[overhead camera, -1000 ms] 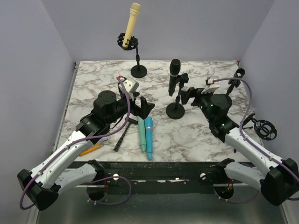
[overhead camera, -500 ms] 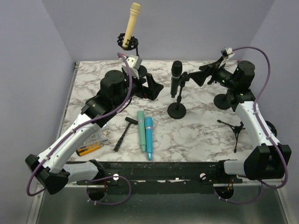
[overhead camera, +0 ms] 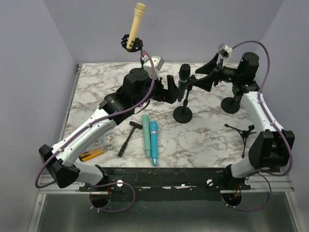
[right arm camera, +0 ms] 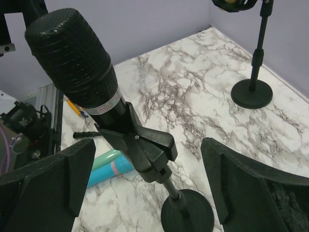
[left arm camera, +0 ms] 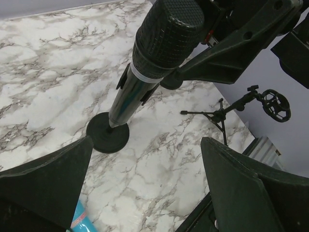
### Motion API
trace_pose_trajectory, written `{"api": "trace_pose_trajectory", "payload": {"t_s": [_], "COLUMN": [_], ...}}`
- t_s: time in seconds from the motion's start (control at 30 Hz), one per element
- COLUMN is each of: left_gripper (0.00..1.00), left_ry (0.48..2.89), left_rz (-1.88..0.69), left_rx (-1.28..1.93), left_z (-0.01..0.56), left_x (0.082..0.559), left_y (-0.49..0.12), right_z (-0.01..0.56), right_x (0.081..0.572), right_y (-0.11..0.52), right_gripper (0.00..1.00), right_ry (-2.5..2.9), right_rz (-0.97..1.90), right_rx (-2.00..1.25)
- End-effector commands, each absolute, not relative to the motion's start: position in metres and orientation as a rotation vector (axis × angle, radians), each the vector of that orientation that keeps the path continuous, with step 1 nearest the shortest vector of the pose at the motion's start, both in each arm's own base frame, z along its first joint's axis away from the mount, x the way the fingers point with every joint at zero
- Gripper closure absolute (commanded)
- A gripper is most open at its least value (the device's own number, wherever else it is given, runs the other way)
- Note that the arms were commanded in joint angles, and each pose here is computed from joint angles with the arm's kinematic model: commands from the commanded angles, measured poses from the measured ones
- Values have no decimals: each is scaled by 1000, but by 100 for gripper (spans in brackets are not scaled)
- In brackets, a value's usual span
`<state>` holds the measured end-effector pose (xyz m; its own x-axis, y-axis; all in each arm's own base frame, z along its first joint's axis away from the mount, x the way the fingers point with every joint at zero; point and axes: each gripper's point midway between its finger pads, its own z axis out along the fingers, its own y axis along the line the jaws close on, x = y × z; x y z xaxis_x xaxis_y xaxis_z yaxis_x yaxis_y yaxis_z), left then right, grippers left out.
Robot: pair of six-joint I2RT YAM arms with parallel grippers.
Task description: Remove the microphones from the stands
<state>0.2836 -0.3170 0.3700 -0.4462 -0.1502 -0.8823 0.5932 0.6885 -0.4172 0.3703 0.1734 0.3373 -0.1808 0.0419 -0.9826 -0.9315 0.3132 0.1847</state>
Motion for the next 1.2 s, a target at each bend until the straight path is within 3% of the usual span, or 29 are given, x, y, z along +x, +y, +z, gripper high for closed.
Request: {"api": "trace_pose_trajectory", "payload": {"t_s": [0.0, 0.4, 0.6, 0.67, 0.8, 0.93, 1.0, 1.17], "left_gripper": [2, 2, 2, 3, 16, 45, 54, 67], "left_ry": [1868, 1894, 1887, 1861, 1803, 1748, 1712, 1622], "left_rz": [-822, -648, -599, -613, -648, -628, -636, -649], "left_rx": [334, 316, 297, 345, 462, 602, 684, 889], "left_z": [374, 391, 391, 391, 391, 390, 392, 399], "left_x": [294, 335, 354, 355, 353, 349, 345, 335], "left_y": [-323, -347, -357, -364, -378, -381, -382, -380], "right_z": [337, 337, 335, 333, 332, 332, 332, 328], "right_x": [367, 354, 349, 349, 347, 348, 349, 351], "right_y": [175, 192, 200, 199, 197, 194, 193, 191], "right_gripper": [1, 5, 12, 21, 22, 8, 4, 0], "right_ry": [1411, 1353, 1365, 1385, 1413, 1441, 1450, 1454], "right_rz": [1176, 1297, 1285, 1264, 1209, 1164, 1155, 1104], "right_rx": [-986, -1072, -1022, -988, -953, -923, -919, -918]}}
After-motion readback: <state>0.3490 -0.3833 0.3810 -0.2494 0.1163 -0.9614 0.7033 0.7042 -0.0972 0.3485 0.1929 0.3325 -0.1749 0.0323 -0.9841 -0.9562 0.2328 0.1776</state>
